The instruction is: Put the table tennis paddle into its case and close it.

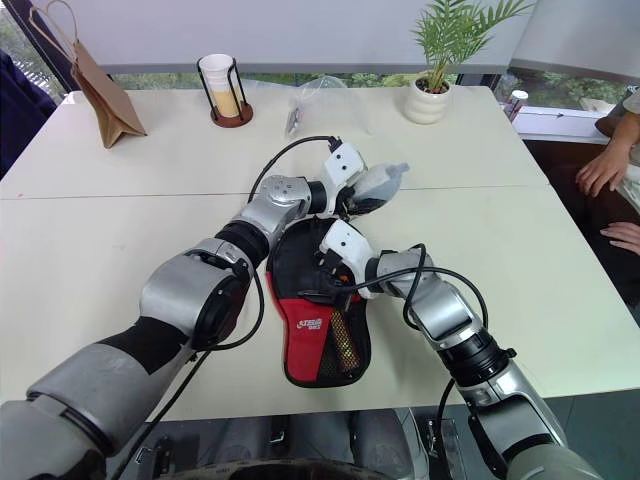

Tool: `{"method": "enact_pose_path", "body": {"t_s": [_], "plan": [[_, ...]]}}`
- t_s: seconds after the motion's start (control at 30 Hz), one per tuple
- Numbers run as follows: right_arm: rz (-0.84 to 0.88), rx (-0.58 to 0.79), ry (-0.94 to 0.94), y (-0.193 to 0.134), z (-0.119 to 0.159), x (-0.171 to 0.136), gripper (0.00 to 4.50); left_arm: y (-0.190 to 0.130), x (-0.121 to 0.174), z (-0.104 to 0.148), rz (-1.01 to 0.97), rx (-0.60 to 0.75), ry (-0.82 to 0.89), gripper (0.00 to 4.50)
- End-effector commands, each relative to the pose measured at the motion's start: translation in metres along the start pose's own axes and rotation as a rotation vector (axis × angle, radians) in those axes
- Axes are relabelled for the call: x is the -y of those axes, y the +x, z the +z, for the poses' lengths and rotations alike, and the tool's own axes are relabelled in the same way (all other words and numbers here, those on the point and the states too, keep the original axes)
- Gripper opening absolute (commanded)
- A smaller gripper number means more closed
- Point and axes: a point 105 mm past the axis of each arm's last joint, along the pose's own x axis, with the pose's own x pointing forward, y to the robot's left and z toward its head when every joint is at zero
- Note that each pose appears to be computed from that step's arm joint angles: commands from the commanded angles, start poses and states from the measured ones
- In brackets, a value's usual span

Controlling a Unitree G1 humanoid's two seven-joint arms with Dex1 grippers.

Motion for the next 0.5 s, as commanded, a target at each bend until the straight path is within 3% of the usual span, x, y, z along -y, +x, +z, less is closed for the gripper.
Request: {"method": "enact_pose_path", "body": {"t_s": [0.03, 0.27, 0.5], "plan": [[0.073, -0.240, 0.117, 0.006, -0.069, -0.020, 4.50, -0.004, -0.006, 0.018, -0.009, 0.040, 0.069, 4.45], [0.068, -0.240, 0.114, 0.005, -0.070, -0.016, 4.50, -0.022, -0.023, -0.005, 0.024, -0.086, 0.116, 4.45], [0.059, -0.237, 0.107, 0.003, -0.070, -0.010, 4.50, -0.057, -0.049, -0.008, 0.041, -0.109, 0.120, 4.45]]}}
